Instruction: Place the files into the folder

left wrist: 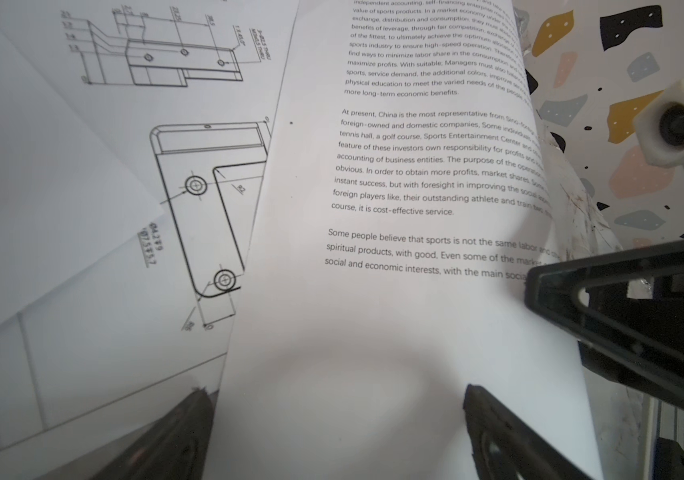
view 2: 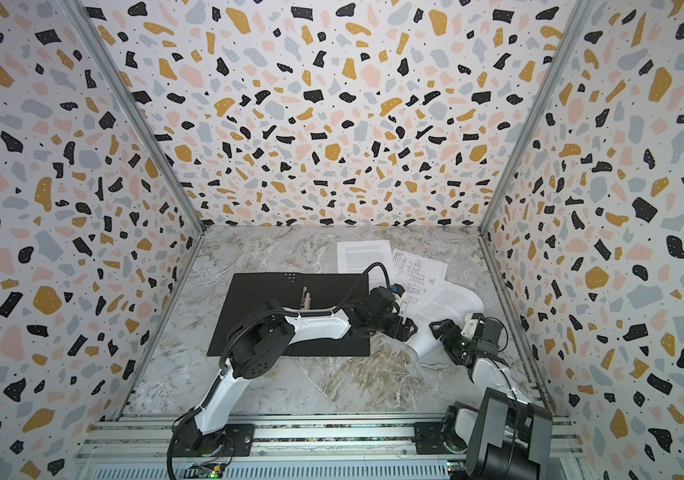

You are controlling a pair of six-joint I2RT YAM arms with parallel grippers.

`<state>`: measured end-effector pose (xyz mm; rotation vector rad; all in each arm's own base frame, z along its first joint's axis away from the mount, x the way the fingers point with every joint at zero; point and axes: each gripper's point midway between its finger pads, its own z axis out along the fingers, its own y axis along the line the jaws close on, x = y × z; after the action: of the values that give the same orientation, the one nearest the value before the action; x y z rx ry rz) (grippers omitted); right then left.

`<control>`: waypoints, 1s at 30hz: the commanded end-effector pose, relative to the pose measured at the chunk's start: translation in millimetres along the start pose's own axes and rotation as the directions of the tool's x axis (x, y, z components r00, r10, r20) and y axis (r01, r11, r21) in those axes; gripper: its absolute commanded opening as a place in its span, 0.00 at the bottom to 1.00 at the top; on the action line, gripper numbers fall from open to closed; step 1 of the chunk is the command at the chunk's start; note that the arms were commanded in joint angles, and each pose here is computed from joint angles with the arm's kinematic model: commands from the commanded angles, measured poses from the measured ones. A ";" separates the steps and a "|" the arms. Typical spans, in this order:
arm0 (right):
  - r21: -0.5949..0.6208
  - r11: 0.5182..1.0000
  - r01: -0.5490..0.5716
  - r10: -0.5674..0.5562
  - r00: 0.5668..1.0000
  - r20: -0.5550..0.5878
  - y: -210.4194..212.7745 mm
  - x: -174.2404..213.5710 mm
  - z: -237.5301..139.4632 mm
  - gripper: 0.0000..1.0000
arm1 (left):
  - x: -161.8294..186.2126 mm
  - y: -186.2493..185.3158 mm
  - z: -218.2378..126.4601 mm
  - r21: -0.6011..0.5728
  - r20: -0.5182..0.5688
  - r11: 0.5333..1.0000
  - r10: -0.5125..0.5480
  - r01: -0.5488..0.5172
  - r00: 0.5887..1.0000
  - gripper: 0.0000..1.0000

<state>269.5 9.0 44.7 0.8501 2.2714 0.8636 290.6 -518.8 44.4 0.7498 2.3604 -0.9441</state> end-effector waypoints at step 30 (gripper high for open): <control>0.069 0.995 -0.065 0.069 0.997 -0.047 -20.5 19.1 1.8 0.59 | 1.7 -51.9 -75.8 0.263 0.053 0.905 -0.360 0.334 0.932 0.98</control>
<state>264.6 8.8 37.1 0.8907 2.2901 0.8572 248.7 -490.7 99.1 0.4784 2.3867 -1.2445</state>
